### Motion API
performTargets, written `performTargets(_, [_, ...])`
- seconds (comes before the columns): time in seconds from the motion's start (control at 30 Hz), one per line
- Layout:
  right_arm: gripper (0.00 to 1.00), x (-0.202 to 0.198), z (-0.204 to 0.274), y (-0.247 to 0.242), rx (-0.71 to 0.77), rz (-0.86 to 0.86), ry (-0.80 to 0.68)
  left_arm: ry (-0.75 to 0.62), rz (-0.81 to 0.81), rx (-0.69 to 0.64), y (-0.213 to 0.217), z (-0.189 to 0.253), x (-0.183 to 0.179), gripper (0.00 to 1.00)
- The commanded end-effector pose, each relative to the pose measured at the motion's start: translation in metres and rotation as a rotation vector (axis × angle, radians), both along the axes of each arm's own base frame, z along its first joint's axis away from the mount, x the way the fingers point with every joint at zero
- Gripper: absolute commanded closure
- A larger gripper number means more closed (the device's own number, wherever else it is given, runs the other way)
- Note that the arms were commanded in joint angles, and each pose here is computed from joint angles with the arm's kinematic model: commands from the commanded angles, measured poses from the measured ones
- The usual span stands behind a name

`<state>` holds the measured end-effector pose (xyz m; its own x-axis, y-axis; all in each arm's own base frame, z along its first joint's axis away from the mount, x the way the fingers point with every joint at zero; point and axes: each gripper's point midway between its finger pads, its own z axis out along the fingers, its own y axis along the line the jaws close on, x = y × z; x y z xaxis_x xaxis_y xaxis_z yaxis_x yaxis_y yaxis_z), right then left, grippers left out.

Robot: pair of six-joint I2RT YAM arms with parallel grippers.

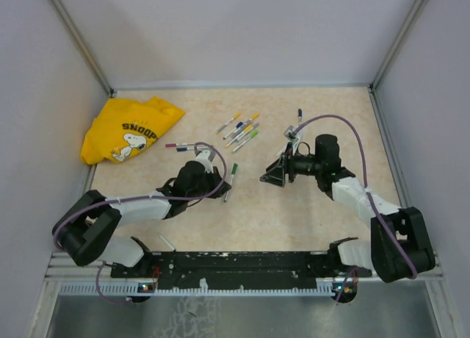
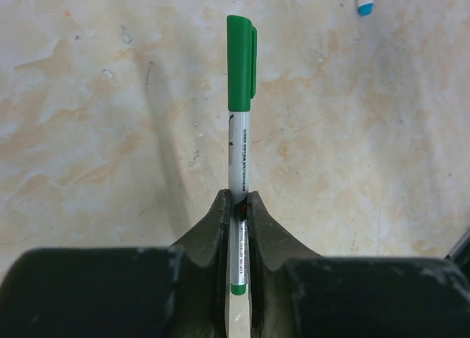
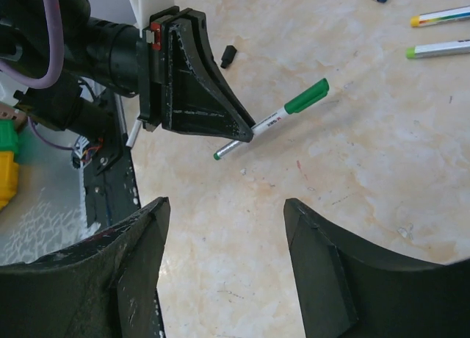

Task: Open the pen caps
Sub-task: Pick up the pen from the center of the board.

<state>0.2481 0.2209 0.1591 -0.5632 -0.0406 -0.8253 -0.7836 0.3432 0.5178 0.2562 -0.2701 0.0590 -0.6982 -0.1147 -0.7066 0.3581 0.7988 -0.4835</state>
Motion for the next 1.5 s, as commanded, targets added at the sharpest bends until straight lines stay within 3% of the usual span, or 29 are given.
performTargets(0.0, [0.35, -0.001, 0.009, 0.014, 0.052, 0.033, -0.051, -0.052, -0.047, -0.190, -0.020, 0.037, 0.001, 1.00])
performTargets(0.83, [0.31, -0.007, 0.019, 0.039, 0.193, -0.023, 0.073, -0.126, -0.066, -0.568, -0.038, 0.080, -0.007, 1.00])
performTargets(1.47, [0.36, 0.013, 0.003, 0.045, 0.159, -0.203, 0.180, -0.149, -0.121, -0.672, -0.063, 0.098, -0.024, 1.00])
